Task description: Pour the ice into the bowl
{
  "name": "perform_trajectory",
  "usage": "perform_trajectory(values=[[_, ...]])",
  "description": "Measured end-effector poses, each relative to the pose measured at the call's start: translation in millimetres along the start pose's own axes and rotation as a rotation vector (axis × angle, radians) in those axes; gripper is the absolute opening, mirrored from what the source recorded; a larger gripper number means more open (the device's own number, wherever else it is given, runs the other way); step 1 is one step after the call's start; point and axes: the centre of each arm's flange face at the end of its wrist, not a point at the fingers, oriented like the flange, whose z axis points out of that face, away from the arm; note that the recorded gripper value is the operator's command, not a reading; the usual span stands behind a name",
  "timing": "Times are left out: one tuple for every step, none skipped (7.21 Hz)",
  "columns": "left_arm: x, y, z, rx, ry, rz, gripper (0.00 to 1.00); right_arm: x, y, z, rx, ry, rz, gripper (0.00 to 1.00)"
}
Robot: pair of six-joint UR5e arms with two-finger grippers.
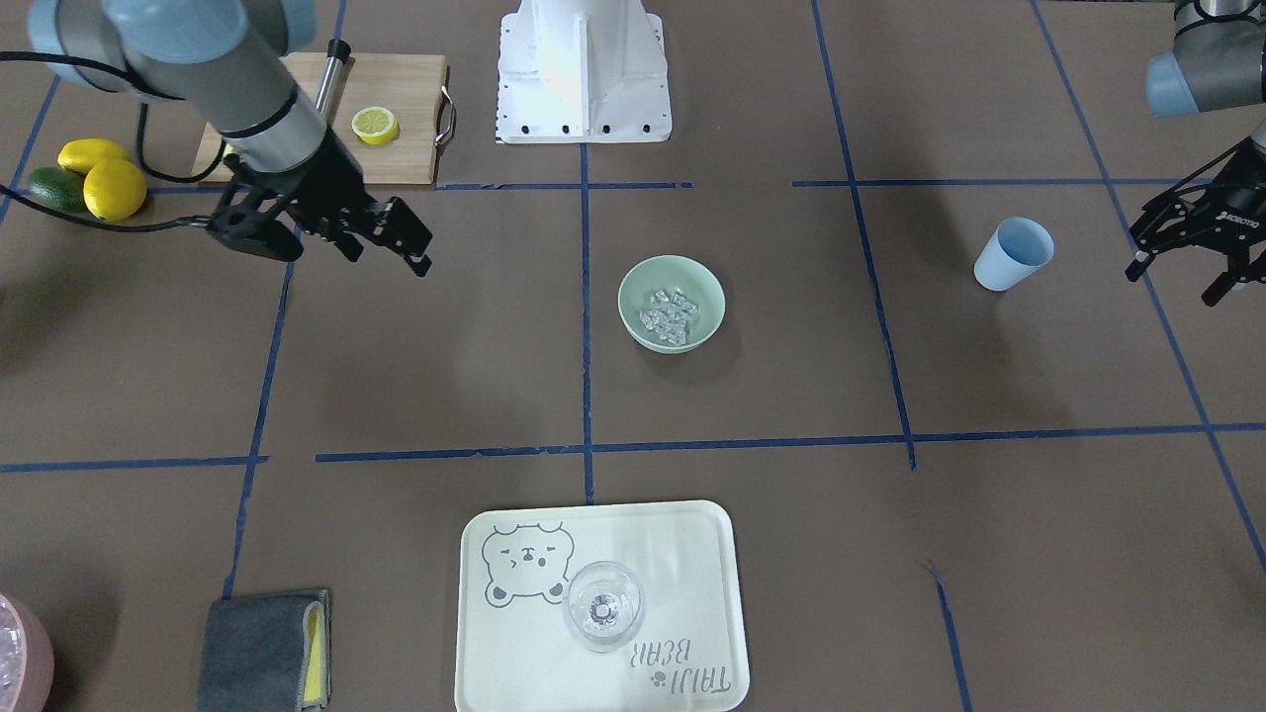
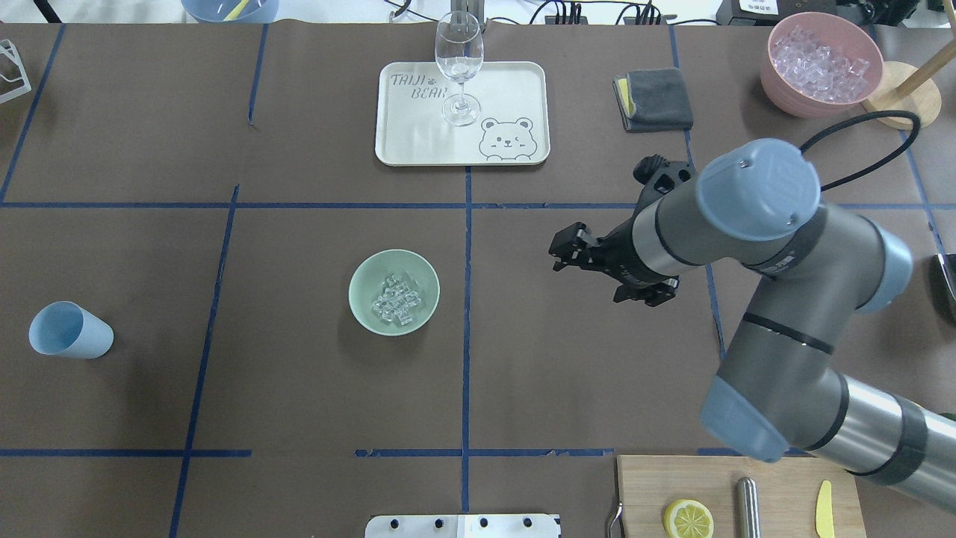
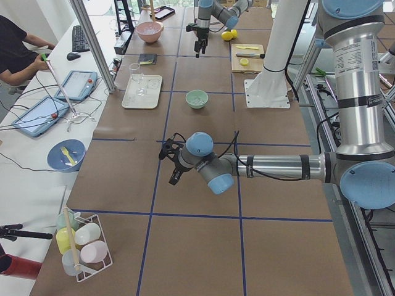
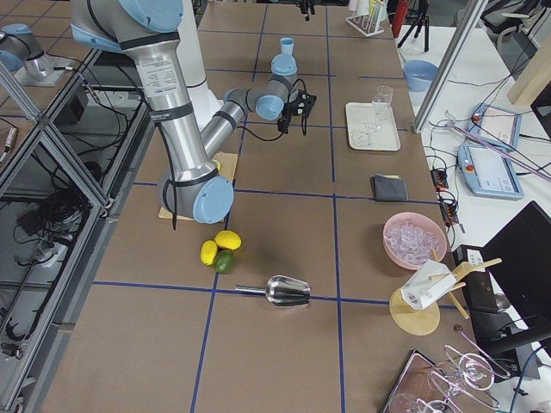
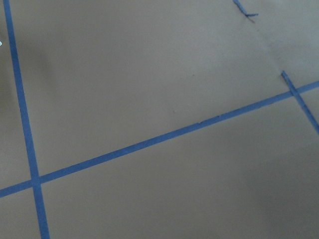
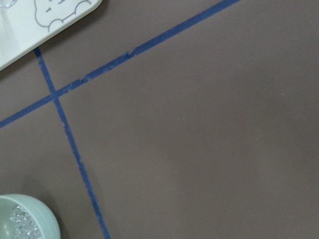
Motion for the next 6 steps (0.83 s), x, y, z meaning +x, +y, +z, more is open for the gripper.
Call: perform_trajectory(values=[[4,-13,-18,-0.022,-0.021,-0.061,1.00,-28,20,21,0.010,-0.005,0.019,1.00],[4,-20,-33,-0.035,-0.048,-0.106,1.00,-55,36,44,0.027,-0.006,0.036,1.00],[3,-22,-43,-0.034,-0.061,-0.127,1.00,-79,50,65,0.042,-0.003,0.047,1.00],[0,-20,-51,-0.029,-0.070,-0.141,1.00,-95,64,81,0.054,0.002,0.054,1.00],[-2,-16,-58,-0.022,-0.076,-0.149,1.00,-105,76,92,0.072,0.004,0.050,1.00],[-3,-14,-62,-0.016,-0.078,-0.152,1.00,-112,84,101,0.090,0.008,0.044,1.00]])
